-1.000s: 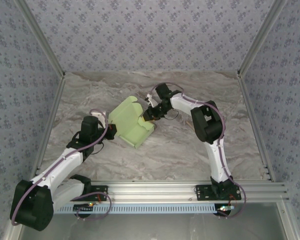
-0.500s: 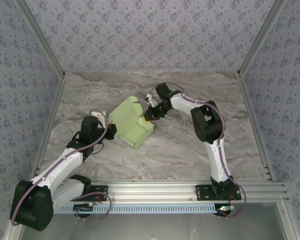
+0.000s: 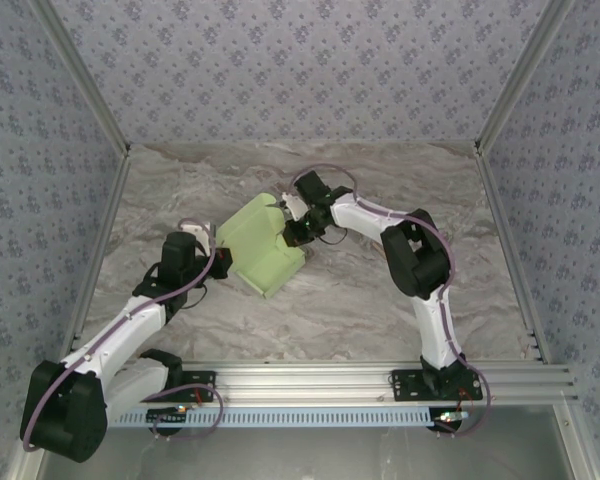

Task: Fold the paper box

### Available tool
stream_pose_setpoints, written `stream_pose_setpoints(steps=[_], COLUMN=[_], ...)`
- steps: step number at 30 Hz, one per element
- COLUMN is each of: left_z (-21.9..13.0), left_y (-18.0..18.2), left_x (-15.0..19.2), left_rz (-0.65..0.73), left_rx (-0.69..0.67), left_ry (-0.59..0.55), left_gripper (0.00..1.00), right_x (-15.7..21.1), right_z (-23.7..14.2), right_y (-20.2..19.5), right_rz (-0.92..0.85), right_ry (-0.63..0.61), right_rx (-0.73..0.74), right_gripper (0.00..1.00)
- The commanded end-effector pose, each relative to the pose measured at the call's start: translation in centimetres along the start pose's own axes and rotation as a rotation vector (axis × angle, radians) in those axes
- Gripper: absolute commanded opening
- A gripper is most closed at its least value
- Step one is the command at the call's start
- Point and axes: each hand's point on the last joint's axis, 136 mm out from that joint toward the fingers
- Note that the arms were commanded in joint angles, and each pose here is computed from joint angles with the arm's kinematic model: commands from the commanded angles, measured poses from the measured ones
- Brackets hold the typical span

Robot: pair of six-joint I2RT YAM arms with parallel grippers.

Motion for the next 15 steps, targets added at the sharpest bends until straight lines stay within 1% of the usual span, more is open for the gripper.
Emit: stream_pose_setpoints(steps=[1, 6, 11, 15], left_z=[-0.3, -0.4, -0.5, -0.5], left_y=[-1.1, -1.1, -1.2, -1.2], left_x=[-0.7, -0.7, -0.9, -0.9], left_rz=[0.014, 0.016, 0.016, 0.018], left_rx=[0.049, 0.046, 0.048, 0.047], left_ry=[-0.026, -0.029, -0.031, -0.032], left_gripper=[0.04, 0.04, 0.04, 0.04], right_x=[0.2, 0.3, 0.6, 0.6], right_z=[-0.6, -1.1, -1.3, -1.7], right_y=[0.3, 0.0, -0.1, -0.5], right_rz=[-0.068, -0.16, -0.274, -0.325], right_ry=[-0.011, 0.007, 0.035, 0.034], right_rx=[0.096, 0.18, 0.311, 0.404], right_gripper=[0.0, 0.01, 0.04, 0.05])
Point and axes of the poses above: each hand's point on the last joint's axis, 136 mm out from that joint toward the fingers, its own z axis out along the fingers, its own y axis along the line the jaws close on, x = y × z, and after that the axes turned 1 degree about -z, right-handed
